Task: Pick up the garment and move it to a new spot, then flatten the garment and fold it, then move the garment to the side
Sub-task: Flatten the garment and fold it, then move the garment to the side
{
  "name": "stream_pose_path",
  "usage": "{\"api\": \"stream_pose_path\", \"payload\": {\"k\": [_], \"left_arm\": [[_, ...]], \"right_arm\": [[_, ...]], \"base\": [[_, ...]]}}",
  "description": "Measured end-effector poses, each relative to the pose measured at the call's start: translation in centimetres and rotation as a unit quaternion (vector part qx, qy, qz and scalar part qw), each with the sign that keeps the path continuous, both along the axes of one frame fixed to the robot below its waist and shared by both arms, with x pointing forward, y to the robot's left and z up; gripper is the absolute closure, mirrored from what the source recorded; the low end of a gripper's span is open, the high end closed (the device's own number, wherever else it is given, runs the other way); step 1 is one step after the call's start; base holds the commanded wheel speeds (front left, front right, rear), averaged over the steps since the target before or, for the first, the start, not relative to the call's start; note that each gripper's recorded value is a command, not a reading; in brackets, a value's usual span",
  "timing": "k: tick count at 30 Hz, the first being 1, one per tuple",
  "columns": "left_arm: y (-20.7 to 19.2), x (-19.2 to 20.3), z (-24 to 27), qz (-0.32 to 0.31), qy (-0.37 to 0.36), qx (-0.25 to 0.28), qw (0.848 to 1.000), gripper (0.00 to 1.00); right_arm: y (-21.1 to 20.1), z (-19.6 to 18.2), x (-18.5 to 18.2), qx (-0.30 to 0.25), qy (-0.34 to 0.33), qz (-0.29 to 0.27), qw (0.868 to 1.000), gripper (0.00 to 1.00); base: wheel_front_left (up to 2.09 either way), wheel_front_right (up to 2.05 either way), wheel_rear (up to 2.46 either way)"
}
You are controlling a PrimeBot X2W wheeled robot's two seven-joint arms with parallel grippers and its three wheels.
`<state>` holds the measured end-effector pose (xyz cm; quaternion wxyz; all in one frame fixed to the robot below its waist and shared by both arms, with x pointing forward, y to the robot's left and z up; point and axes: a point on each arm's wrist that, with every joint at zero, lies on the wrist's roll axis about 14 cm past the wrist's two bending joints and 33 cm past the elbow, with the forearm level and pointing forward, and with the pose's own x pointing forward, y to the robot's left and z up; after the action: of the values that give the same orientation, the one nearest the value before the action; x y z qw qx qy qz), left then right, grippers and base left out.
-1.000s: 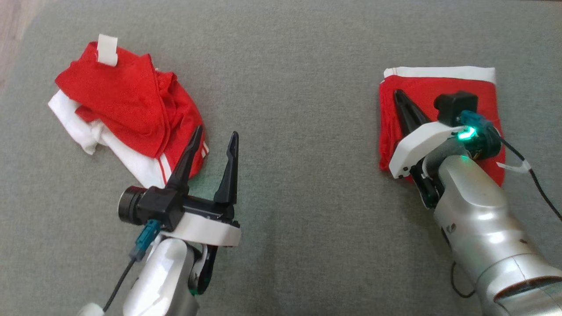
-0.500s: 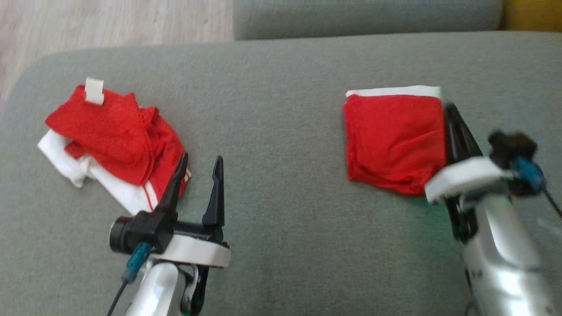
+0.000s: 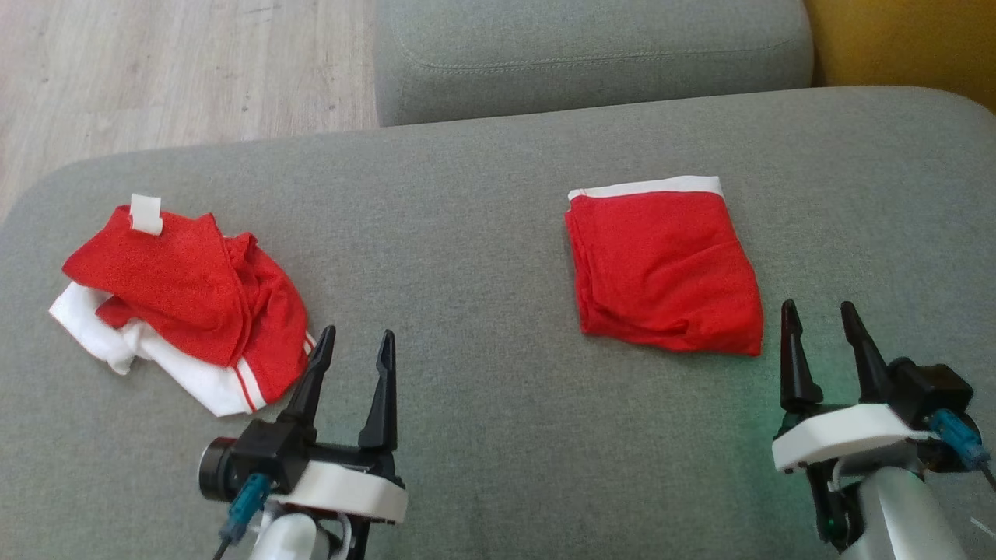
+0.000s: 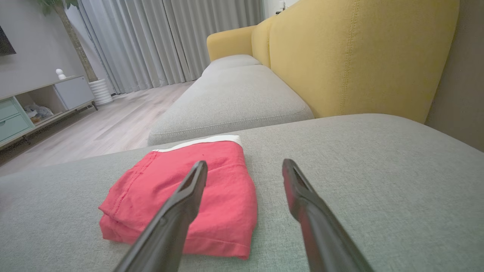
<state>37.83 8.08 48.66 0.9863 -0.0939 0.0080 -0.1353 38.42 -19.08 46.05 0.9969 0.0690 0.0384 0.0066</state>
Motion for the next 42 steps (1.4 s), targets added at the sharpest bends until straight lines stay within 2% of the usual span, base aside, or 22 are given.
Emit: {"api": "stream_pose_path", "payload": {"k": [9, 17, 22, 29, 31, 32, 33, 37, 42], "left_arm": [[0.4, 0.2, -0.9, 0.006, 0.013, 0.0, 1.0, 0.0], [1.0, 1.8, -1.9, 0.014, 0.025, 0.002, 1.0, 0.0], [1.3, 2.4, -2.4, 0.015, 0.032, 0.005, 0.999, 0.0], [2.7, 2.8, -3.4, 0.032, 0.045, 0.011, 0.998, 0.0], [2.8, 2.8, -3.6, 0.034, 0.048, 0.011, 0.998, 0.0], [2.9, 2.8, -3.7, 0.035, 0.049, 0.012, 0.998, 0.0], [2.9, 2.8, -3.7, 0.035, 0.05, 0.012, 0.998, 0.0], [2.7, 2.8, -3.6, 0.032, 0.048, 0.012, 0.998, 0.0], [1.9, 3.0, -3.0, 0.022, 0.039, 0.009, 0.999, 0.0]], "right_arm": [[0.4, -0.3, 0.9, -0.002, 0.008, 0.007, 1.0, 0.0], [0.9, -2.2, 5.5, 0.001, 0.076, 0.015, 0.997, 0.0], [0.7, -4.3, 7.2, 0.012, 0.128, 0.007, 0.992, 0.0], [2.3, -8.8, 8.4, 0.022, 0.235, 0.021, 0.971, 0.0], [2.9, -9.3, 8.7, 0.013, 0.248, 0.033, 0.968, 0.0], [3.1, -9.4, 8.8, 0.007, 0.255, 0.039, 0.966, 0.11], [3.1, -9.4, 9.0, 0.002, 0.258, 0.043, 0.965, 1.0], [2.8, -9.2, 9.0, -0.022, 0.262, 0.053, 0.963, 1.0], [0.6, -8.2, 8.8, -0.082, 0.25, 0.058, 0.963, 1.0]], "base": [[0.0, 0.0, 0.0], [0.0, 0.0, 0.0], [0.0, 0.0, 0.0], [0.0, 0.0, 0.0], [0.0, 0.0, 0.0], [0.0, 0.0, 0.0], [0.0, 0.0, 0.0], [0.0, 0.0, 0.0], [0.0, 0.0, 0.0]]}}
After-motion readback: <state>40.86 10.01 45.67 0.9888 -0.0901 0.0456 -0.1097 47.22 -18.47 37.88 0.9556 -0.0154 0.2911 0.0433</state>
